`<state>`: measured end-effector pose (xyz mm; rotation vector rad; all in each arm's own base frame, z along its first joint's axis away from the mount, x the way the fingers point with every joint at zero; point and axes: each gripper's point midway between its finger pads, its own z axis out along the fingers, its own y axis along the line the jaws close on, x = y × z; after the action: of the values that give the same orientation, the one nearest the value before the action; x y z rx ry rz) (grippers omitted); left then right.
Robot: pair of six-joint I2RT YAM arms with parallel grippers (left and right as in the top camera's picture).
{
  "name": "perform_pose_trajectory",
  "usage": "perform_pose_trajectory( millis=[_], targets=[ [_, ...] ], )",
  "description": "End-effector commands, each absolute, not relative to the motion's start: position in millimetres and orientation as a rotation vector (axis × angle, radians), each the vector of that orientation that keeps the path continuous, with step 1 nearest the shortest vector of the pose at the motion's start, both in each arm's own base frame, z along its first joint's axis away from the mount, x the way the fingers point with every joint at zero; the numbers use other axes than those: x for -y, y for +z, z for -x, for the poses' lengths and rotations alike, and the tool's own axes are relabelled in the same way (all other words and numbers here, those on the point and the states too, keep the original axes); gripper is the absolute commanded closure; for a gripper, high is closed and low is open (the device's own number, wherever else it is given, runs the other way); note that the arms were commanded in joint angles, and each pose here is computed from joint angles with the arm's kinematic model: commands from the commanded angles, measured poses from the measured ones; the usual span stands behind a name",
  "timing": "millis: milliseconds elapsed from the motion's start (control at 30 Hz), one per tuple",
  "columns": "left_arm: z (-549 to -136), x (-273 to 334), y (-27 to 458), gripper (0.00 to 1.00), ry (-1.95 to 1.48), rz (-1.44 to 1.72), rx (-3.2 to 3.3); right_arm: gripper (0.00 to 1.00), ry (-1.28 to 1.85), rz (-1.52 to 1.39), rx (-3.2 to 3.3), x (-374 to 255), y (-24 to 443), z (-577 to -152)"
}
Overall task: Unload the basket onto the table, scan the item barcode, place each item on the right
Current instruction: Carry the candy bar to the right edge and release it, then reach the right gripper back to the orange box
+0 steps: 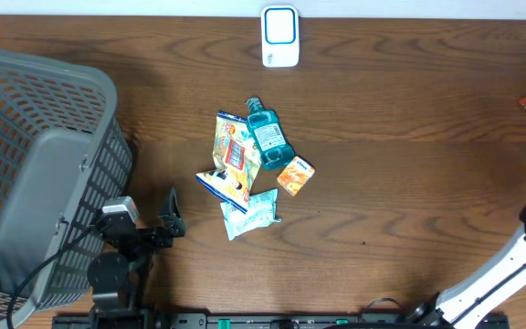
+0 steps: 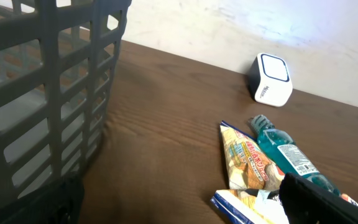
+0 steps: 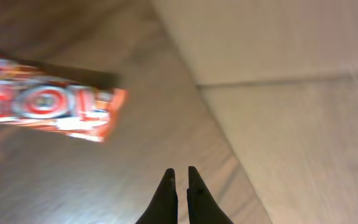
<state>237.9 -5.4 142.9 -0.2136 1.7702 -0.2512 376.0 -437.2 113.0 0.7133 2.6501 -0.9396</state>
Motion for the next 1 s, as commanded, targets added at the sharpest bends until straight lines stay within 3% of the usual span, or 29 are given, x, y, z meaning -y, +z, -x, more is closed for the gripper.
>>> perform_pose_trajectory(
  millis=[0,100,233,333,500,600,833,967],
  targets=[
    [-237,8,129,0.00,-0.262,0.210,-1.812,0.93,-0.904,-0.886,-2.578,439,113,-369],
    [-237,8,129,0.00,-0.262,0.211,-1.812,0.73,-0.672,-0.828,-2.580,417,110,-390],
    [-237,8,129,0.00,-0.262,0.211,-1.812,0.28,-0.316,-0.663,-2.540,364,129,-431],
    [-237,8,129,0.00,-0.262,0.210,-1.812,0.01,-0.076,-0.526,-2.482,318,152,-459],
    [-237,8,129,0.00,-0.262,0.210,-1.812,0.01,0.428,-0.240,-2.348,196,211,-496],
    [-237,8,129,0.00,-0.262,0.211,-1.812,0.01,0.544,-0.149,-2.362,139,223,-502],
    [-237,8,129,0.00,-0.262,0.210,-1.812,0.01,0.712,-0.329,-2.634,14,196,-487],
    [-237,8,129,0.00,-0.262,0.210,-1.812,0.06,0.728,0.087,-2.747,-55,188,-460]
  ],
)
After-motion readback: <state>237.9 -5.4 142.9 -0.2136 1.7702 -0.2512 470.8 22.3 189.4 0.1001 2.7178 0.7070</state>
